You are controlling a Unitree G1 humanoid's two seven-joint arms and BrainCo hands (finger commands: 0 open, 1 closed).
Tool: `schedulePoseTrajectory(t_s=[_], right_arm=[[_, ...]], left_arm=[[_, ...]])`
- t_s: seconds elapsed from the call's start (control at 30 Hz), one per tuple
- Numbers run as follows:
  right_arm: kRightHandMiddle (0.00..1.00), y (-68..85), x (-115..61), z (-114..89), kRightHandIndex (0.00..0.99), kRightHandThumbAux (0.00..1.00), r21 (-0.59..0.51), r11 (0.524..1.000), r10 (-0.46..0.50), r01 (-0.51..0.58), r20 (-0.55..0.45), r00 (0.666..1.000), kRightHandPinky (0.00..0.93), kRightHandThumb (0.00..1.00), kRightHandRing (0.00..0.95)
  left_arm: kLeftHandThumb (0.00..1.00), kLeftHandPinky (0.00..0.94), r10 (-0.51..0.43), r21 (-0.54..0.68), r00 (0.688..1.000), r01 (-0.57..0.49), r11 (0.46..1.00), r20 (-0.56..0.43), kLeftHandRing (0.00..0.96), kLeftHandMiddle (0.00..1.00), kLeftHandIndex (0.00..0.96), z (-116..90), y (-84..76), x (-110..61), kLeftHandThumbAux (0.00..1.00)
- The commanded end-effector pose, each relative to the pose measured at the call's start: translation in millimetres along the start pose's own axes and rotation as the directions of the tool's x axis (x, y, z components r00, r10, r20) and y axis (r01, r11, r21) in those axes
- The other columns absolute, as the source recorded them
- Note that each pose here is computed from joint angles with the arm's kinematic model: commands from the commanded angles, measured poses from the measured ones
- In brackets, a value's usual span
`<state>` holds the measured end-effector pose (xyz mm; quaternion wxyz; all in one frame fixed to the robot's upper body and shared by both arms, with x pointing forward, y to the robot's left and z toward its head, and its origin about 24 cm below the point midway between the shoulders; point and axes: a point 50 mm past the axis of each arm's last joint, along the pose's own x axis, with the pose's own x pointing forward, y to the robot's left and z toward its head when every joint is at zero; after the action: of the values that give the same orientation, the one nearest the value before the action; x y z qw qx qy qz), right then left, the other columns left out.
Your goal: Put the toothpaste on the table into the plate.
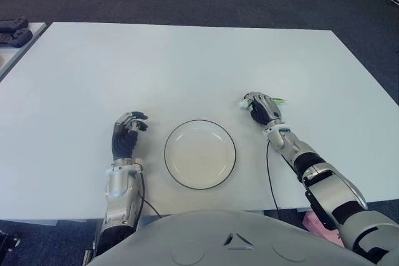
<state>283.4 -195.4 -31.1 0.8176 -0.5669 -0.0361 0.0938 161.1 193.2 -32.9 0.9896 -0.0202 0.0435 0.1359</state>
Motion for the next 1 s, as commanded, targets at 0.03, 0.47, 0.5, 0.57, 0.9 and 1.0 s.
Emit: schedulePoseTrajectory(t_s=[0.03,0.47,0.5,0.57,0.9,1.0], right_arm=[[0.439,18.1,-18.8,-2,0.439,0.666,0.045,0.999,0.021,-0.02,-0.032,0.999,0.47,0.999,0.455],[0.398,-8.7,-15.7,24,0.415,0.67,0.22,0.957,-0.213,0.187,0.101,0.972,0.548,1.0,0.48],[0.396,-10.0,-16.1,26,0.416,0.67,0.227,0.954,-0.226,0.197,0.109,0.968,0.549,1.0,0.48],[0.389,-14.3,-16.7,33,0.422,0.67,0.246,0.942,-0.265,0.227,0.135,0.955,0.55,1.0,0.48],[0.387,-32.4,-18.8,56,0.436,0.67,0.355,0.885,-0.389,0.302,0.204,0.899,0.547,1.0,0.478],[0.389,-33.9,-19.2,58,0.439,0.669,0.363,0.88,-0.396,0.306,0.208,0.894,0.546,1.0,0.479]], left_arm=[[0.837,0.536,0.028,0.004,0.984,-0.028,1.0,-0.176,0.57,0.471,0.429,-29,5.0,-18.7,0.677],[0.837,0.542,0.024,0.005,0.984,-0.023,1.0,-0.178,0.571,0.47,0.433,-29,3.3,-16.1,0.676],[0.837,0.542,0.024,0.005,0.984,-0.023,1.0,-0.178,0.571,0.471,0.432,-29,3.2,-16.0,0.676],[0.837,0.542,0.024,0.004,0.984,-0.023,1.0,-0.178,0.571,0.473,0.429,-29,3.1,-15.7,0.676],[0.837,0.544,0.022,-0.005,0.984,-0.023,1.0,-0.178,0.573,0.474,0.427,-30,1.9,-13.8,0.676],[0.837,0.546,0.02,-0.007,0.984,-0.022,1.0,-0.175,0.574,0.474,0.427,-30,1.5,-13.1,0.676]])
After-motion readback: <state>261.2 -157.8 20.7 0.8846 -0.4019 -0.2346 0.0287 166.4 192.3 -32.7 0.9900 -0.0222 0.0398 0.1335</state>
